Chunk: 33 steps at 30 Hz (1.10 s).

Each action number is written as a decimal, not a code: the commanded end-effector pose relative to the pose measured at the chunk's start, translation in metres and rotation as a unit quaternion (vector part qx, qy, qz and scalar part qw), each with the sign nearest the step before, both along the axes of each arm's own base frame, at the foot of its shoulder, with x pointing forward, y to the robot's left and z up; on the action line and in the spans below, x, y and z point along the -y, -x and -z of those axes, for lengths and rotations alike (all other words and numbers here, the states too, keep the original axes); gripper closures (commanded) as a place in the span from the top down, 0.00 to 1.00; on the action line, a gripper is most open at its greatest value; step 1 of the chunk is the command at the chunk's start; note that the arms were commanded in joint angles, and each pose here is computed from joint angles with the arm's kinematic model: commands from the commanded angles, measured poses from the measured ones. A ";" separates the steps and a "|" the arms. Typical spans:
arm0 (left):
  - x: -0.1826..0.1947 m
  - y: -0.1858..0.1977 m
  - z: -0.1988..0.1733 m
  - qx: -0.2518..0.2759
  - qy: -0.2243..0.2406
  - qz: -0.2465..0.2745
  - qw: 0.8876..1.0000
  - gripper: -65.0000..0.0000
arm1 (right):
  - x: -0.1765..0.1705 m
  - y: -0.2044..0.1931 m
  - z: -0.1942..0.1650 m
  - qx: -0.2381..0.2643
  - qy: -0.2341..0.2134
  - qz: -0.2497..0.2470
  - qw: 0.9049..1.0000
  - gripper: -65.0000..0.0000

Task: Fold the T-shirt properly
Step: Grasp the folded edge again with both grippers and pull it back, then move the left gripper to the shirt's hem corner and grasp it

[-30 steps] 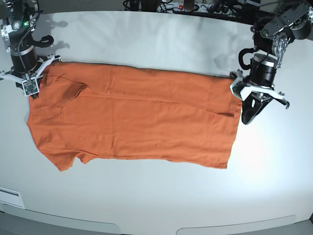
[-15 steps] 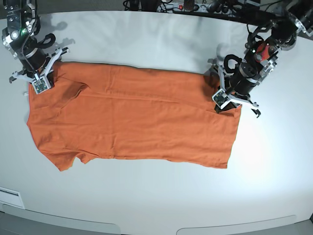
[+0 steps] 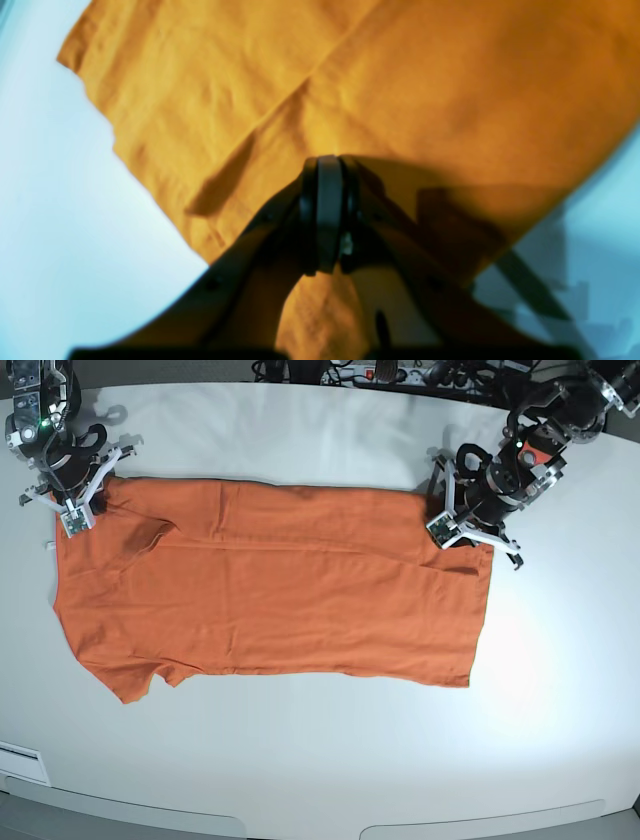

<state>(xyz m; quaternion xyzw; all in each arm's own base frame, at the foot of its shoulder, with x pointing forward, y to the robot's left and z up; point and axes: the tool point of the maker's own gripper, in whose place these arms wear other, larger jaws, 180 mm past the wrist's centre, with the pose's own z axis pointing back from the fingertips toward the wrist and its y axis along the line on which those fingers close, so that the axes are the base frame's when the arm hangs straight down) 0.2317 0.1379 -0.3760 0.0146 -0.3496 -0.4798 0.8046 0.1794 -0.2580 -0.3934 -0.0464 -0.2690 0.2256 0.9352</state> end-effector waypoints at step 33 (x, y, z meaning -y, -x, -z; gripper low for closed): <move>0.009 0.064 -0.041 0.034 -0.072 0.064 0.995 0.00 | 0.036 0.087 -0.046 -0.022 0.222 0.007 0.975 0.00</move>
